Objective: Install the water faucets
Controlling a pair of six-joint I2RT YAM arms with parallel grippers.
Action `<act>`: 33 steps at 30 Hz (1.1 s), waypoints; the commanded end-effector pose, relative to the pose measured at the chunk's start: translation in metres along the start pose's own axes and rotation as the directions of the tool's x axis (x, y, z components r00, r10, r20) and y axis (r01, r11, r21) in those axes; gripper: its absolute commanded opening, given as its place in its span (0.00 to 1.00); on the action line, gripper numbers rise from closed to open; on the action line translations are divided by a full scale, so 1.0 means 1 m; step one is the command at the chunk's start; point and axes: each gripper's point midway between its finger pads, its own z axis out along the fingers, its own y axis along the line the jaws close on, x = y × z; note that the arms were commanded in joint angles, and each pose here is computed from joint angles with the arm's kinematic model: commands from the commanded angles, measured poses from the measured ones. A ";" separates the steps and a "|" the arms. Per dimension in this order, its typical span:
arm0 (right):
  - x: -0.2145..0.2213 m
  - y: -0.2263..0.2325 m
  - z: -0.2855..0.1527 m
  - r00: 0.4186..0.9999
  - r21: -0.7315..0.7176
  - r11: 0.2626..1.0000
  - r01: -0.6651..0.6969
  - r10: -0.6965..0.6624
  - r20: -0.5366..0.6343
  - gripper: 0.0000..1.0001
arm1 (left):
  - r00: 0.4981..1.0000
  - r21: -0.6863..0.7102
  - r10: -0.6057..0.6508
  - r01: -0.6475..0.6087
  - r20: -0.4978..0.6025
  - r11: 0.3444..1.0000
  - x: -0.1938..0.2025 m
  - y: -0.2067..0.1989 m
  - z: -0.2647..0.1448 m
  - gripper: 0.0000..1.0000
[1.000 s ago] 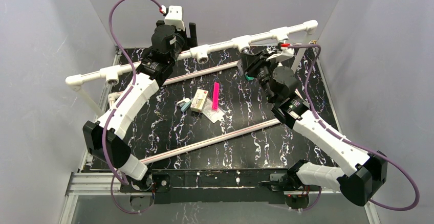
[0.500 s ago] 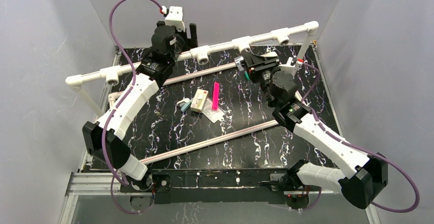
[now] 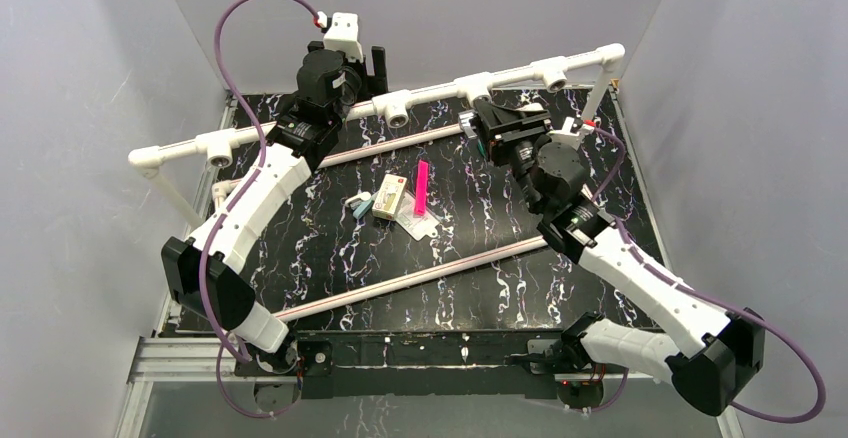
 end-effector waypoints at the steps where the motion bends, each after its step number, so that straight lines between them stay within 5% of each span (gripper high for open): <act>1: 0.004 0.036 -0.023 0.998 -0.091 0.995 -0.036 0.031 -0.059 0.56 | 0.968 0.011 0.059 -0.058 -0.242 0.998 0.083 -0.002 0.002 0.80; 7: 0.000 0.033 -0.029 0.999 -0.076 0.997 -0.009 0.005 -0.053 0.67 | 0.967 0.011 0.059 -0.058 -0.246 0.998 0.084 -0.002 0.003 0.80; 23: -0.025 0.019 -0.058 0.964 0.018 0.964 0.265 -0.265 -0.016 0.73 | 0.966 0.009 0.064 -0.063 -0.250 0.998 0.085 -0.002 0.005 0.80; 29: -0.046 0.020 -0.067 0.857 0.028 0.858 0.512 -0.513 0.042 0.75 | 0.965 0.011 0.063 -0.063 -0.253 0.998 0.085 -0.003 0.005 0.80; 33: -0.054 0.028 -0.074 0.728 -0.013 0.729 0.685 -0.682 0.071 0.76 | 0.965 0.010 0.063 -0.063 -0.254 0.998 0.086 -0.002 0.005 0.80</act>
